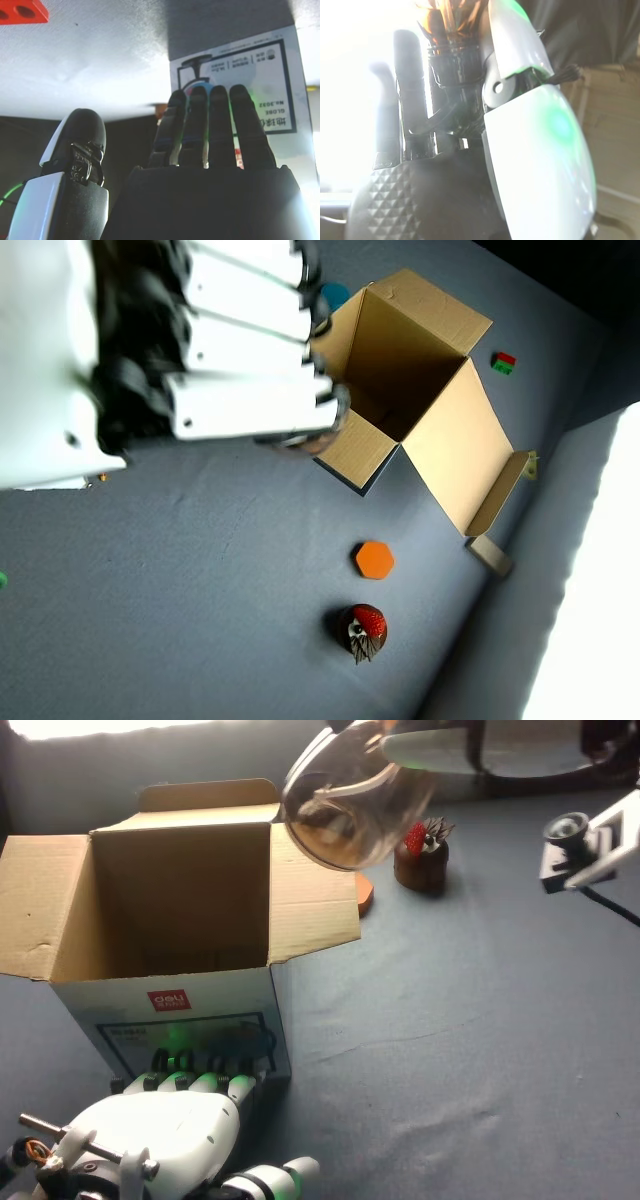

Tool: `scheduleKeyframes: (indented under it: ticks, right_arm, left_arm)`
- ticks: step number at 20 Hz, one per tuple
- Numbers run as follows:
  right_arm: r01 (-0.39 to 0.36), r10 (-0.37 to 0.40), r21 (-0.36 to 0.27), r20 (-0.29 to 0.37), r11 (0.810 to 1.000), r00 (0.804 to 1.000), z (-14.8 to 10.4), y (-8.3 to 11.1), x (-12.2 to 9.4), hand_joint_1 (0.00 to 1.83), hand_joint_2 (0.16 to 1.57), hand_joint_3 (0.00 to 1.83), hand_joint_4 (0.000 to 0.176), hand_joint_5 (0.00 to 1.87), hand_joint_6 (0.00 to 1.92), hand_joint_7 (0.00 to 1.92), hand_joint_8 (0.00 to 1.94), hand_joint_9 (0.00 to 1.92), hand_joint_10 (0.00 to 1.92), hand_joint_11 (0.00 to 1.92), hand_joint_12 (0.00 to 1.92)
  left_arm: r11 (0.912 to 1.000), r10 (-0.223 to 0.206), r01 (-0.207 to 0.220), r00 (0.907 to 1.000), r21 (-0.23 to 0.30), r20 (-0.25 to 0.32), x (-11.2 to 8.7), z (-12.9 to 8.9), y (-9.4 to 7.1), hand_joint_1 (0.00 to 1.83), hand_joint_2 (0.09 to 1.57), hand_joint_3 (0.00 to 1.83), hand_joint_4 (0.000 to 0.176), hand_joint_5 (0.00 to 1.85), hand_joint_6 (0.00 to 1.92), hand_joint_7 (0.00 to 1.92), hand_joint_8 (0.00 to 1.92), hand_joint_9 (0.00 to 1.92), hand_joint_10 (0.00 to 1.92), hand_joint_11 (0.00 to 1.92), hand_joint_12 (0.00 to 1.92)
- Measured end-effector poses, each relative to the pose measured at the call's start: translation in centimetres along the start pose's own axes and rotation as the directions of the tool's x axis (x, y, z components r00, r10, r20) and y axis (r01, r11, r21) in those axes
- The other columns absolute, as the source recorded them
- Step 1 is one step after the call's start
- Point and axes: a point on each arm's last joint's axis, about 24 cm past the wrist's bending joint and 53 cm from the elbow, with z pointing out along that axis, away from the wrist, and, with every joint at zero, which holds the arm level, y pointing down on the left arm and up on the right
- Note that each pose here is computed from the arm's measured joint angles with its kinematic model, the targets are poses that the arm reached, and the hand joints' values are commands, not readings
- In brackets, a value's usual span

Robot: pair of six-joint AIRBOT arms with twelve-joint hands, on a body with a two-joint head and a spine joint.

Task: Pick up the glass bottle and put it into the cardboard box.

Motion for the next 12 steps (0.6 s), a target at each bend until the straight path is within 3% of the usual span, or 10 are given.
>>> scheduleKeyframes:
  ticks: [4, 6, 8, 12]
  right_arm:
    - [0.026, -0.029, -0.050, -0.071, 0.998, 0.997, 4.0, 0.9, 4.1, 1.19, 1.21, 0.00, 0.000, 0.70, 1.34, 0.92, 1.25, 0.76, 1.49, 0.42, 1.92]
    - [0.040, -0.045, -0.041, -0.114, 0.998, 0.993, 6.8, 0.0, 6.5, 1.20, 1.21, 0.00, 0.000, 0.70, 1.34, 0.93, 1.25, 0.76, 1.49, 0.41, 1.92]
    - [0.070, -0.073, -0.032, -0.133, 0.997, 0.988, 7.7, -0.5, 7.5, 1.20, 1.21, 0.00, 0.000, 0.70, 1.34, 0.93, 1.25, 0.76, 1.49, 0.41, 1.92]
    - [0.115, -0.116, -0.017, -0.215, 0.993, 0.970, 10.2, -1.2, 11.7, 1.21, 1.19, 0.00, 0.000, 0.73, 1.29, 0.97, 1.20, 0.78, 1.47, 0.46, 1.90]
  left_arm:
    - [1.0000, -0.002, 0.002, 0.9999, -0.004, -0.014, 0.3, -0.2, 0.2, 0.00, 1.28, 0.00, 0.010, 0.03, 0.00, 0.05, 0.00, 0.00, 0.00, 0.00, 0.00]
    - [0.9996, -0.029, 0.029, 0.9995, -0.008, -0.015, 0.4, -0.2, 0.4, 0.00, 1.28, 0.00, 0.010, 0.03, 0.00, 0.04, 0.00, 0.00, 0.00, 0.00, 0.00]
    - [0.9995, -0.031, 0.031, 0.9994, -0.010, -0.016, 0.5, -0.2, 0.5, 0.00, 1.28, 0.00, 0.010, 0.03, 0.00, 0.04, 0.00, 0.00, 0.00, 0.00, 0.00]
    - [0.9995, -0.030, 0.030, 0.9995, -0.010, -0.011, 0.3, -0.1, 0.5, 0.02, 1.28, 0.00, 0.009, 0.03, 0.00, 0.04, 0.00, 0.00, 0.00, 0.00, 0.00]
